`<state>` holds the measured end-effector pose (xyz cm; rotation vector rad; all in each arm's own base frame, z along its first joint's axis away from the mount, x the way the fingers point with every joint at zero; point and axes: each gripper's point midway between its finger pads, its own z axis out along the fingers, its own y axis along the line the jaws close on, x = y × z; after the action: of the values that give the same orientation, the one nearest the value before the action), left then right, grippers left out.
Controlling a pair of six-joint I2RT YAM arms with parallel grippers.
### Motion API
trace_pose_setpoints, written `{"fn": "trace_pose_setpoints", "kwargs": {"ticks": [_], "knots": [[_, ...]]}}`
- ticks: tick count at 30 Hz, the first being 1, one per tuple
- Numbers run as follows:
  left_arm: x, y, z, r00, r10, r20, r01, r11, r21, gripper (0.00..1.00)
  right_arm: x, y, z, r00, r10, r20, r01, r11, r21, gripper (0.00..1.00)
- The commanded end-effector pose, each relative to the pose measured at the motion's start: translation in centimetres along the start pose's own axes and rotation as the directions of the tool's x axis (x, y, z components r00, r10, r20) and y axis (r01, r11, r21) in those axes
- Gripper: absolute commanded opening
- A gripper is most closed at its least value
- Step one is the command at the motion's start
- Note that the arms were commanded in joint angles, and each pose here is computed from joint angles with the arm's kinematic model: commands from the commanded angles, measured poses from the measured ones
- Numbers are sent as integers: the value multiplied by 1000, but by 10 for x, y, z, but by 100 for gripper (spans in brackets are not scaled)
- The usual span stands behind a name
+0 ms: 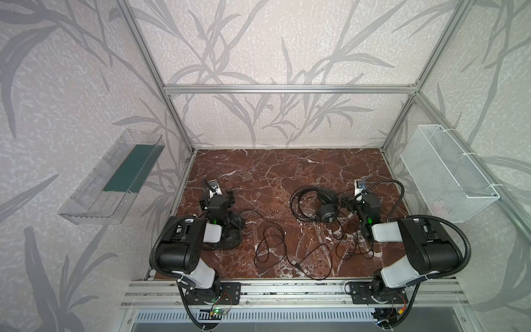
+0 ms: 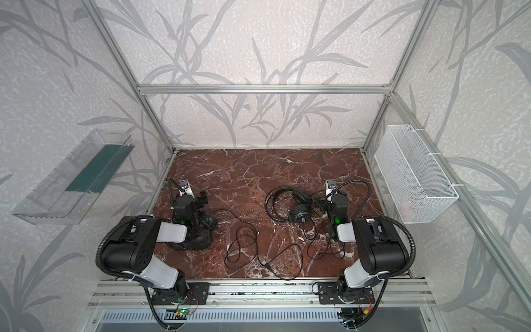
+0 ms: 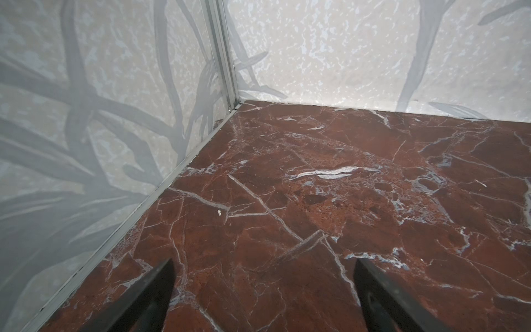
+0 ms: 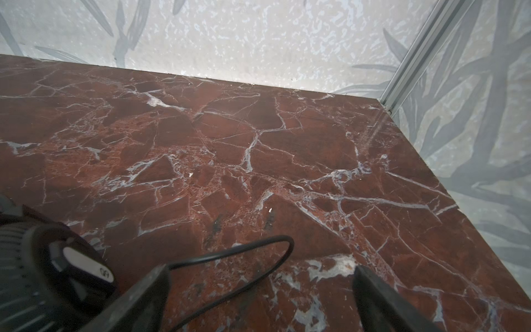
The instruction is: Wrap the headphones
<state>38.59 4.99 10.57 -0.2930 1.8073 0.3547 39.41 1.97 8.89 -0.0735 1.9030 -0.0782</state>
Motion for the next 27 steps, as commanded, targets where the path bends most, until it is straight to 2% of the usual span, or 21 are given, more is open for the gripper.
{"fn": "trace_pose_setpoints", "kwargs": {"ticks": [1,27], "knots": [[2,3,-1,1000,9,5,-9,1000,-12,99,-5,6,2,1000,-8,18,9,1000,-25,99],[3,4,1,1000,4,-2,-4,1000,-6,99,-4,6,2,1000,-8,16,8,1000,-26,99]]}}
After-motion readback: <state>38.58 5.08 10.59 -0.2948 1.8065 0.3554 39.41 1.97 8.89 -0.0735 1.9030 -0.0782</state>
